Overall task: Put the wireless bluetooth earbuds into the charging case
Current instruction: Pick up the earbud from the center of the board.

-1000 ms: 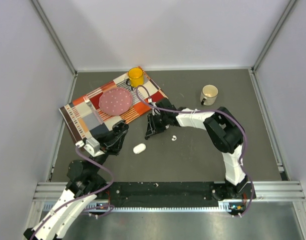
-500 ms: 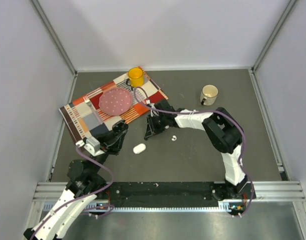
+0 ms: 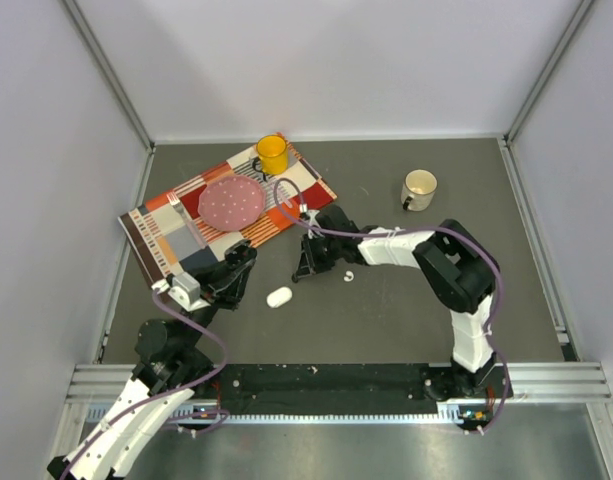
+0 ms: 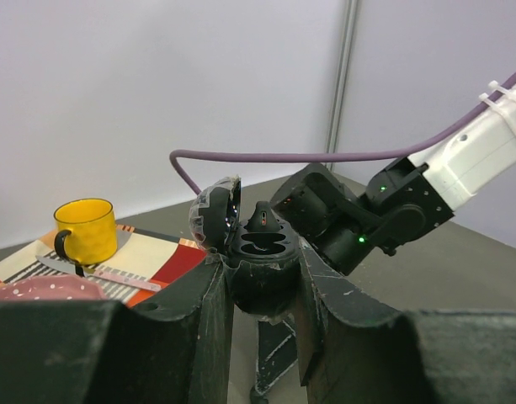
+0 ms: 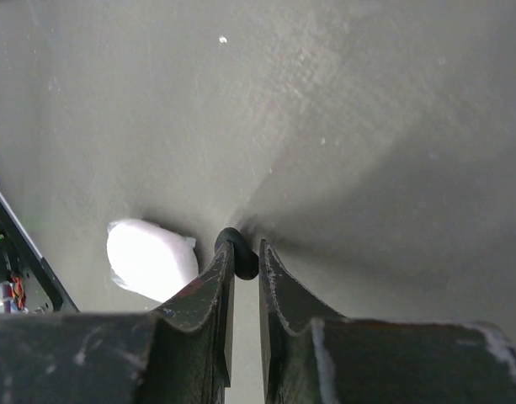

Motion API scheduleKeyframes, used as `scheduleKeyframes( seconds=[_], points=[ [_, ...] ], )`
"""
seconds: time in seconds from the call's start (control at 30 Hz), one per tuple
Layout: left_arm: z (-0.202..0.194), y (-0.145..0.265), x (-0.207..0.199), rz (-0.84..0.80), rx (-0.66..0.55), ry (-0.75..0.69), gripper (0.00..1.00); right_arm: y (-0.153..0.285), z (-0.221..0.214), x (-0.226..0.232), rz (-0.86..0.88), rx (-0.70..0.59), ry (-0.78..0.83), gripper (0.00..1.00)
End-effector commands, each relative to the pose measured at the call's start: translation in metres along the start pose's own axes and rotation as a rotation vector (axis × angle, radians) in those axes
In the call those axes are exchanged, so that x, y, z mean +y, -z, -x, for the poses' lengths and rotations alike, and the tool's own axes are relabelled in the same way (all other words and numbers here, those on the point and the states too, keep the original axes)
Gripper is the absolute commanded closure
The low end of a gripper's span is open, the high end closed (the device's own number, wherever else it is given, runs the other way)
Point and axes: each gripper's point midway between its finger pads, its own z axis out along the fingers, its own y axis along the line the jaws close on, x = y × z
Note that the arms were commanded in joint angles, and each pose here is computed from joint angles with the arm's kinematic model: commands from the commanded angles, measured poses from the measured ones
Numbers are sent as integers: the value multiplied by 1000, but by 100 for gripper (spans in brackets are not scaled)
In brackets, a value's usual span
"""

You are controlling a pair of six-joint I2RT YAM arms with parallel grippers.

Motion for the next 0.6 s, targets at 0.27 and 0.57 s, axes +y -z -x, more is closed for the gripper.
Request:
scheduleKeyframes(
  seconds=[0.27, 0.57],
  points=[
    [23, 3, -1, 5, -97, 36, 100, 52, -31, -3, -81, -170, -238, 87],
    [21, 3, 5, 41, -106, 64, 100, 49, -65, -6, -78, -122, -266, 73]
  ],
)
